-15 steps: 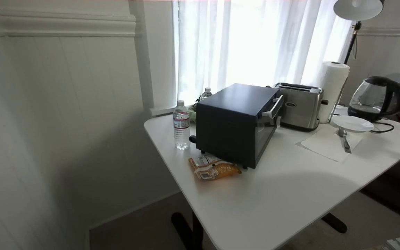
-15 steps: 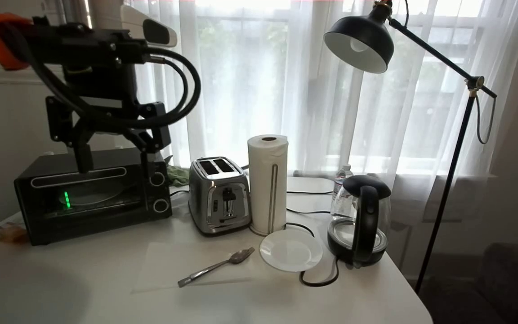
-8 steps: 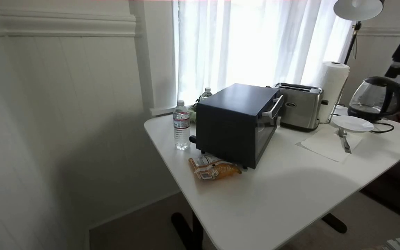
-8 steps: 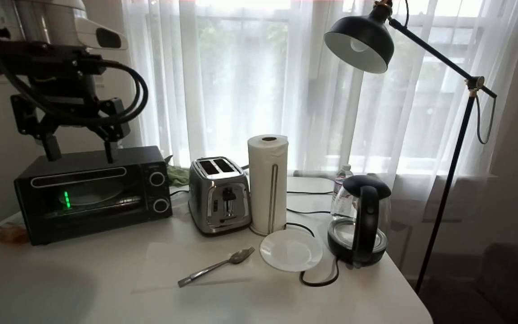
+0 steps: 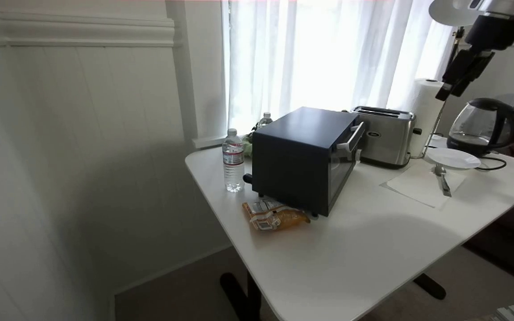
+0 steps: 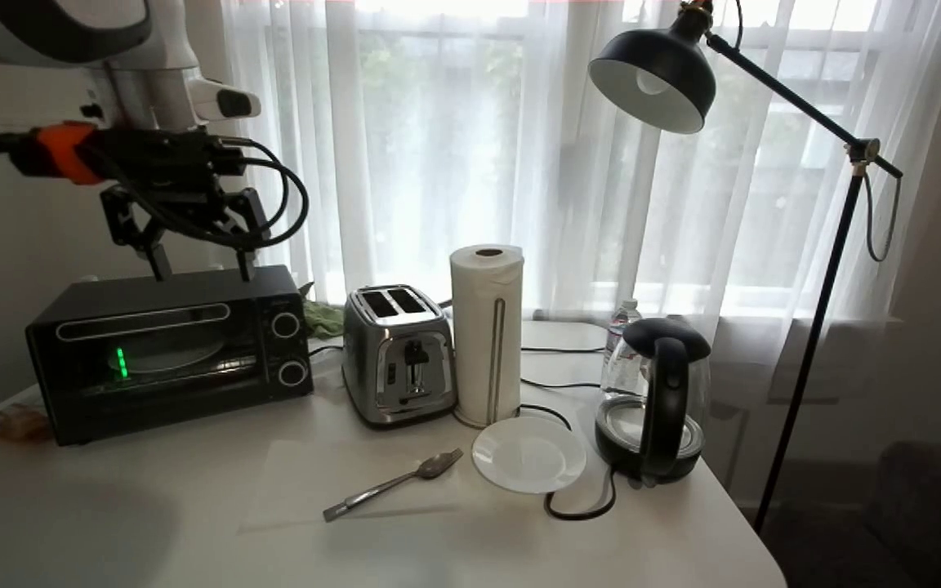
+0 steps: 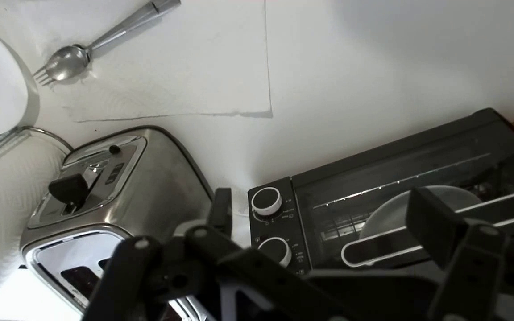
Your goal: Turn the top knob on the toaster oven to the right
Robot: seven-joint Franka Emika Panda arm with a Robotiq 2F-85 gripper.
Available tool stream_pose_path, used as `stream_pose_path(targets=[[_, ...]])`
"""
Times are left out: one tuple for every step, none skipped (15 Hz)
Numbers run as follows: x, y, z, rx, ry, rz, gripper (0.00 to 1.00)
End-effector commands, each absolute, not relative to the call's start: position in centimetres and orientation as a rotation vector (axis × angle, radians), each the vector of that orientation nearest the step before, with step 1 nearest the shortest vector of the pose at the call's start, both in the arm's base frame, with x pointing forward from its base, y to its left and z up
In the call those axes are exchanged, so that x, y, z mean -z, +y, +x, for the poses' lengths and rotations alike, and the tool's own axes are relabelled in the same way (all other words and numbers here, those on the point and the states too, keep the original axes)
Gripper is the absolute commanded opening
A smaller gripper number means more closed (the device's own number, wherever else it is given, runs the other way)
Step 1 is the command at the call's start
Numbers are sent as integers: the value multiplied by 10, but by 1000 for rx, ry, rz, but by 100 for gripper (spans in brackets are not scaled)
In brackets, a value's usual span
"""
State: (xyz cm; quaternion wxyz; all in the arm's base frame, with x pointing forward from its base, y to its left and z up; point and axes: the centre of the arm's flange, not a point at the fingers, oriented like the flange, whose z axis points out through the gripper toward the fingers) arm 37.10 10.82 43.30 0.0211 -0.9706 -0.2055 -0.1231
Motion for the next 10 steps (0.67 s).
stream_pose_path(targets=[[-430,110,420,368,-624,-2964,100],[-431,107,391,376,-623,-2995,100],[-428,106,398,365,-618,-2997,100],[-426,106,399,355,-618,-2998,100],[-425,107,399,353,-620,-2999,100],[-426,108,398,357,-623,-2998,100],[-427,108,397,361,-623,-2998,100],[-427,108,397,363,-624,-2998,100],[-427,108,397,363,-625,-2998,100],[-427,108,397,363,-625,-2998,100]])
